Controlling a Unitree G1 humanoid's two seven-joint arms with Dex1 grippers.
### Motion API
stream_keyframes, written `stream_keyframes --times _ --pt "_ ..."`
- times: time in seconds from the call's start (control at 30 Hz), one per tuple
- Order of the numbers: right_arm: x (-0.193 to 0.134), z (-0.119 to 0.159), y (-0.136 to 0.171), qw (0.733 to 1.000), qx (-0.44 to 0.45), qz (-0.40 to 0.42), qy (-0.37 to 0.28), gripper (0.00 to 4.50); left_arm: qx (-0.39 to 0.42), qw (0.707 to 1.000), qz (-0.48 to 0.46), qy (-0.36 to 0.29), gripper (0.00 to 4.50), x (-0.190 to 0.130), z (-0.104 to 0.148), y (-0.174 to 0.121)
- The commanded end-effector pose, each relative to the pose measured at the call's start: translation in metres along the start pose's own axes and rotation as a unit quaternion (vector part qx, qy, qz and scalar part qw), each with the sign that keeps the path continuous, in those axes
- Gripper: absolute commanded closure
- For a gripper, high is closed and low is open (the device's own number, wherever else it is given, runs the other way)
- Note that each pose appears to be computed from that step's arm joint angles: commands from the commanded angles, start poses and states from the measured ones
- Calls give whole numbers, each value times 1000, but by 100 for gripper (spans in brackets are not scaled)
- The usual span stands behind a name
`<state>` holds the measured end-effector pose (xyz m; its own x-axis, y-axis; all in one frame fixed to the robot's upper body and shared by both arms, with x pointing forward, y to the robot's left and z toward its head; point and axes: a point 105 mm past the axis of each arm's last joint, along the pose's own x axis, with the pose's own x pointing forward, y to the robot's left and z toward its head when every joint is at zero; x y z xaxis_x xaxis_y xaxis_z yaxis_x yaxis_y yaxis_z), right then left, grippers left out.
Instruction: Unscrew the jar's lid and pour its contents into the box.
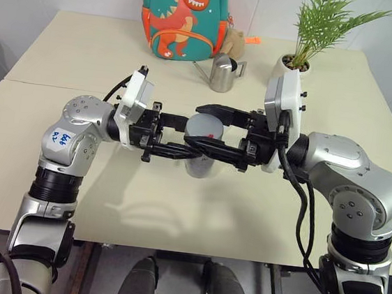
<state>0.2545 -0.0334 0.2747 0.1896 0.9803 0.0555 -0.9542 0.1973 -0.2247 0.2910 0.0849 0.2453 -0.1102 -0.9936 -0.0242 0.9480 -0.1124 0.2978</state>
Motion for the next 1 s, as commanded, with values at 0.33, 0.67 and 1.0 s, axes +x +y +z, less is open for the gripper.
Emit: stream_keyframes --times 0.33,0.67,1.0 --pt "5 9 34 992 -15 122 -19 194 26 999 19 12 253 -5 10 9" --pt "8 8 25 995 -24 97 -22 1 27 999 14 10 253 -2 11 7" --pt "7 10 14 996 -42 74 -21 1 29 999 8 13 253 -2 11 4"
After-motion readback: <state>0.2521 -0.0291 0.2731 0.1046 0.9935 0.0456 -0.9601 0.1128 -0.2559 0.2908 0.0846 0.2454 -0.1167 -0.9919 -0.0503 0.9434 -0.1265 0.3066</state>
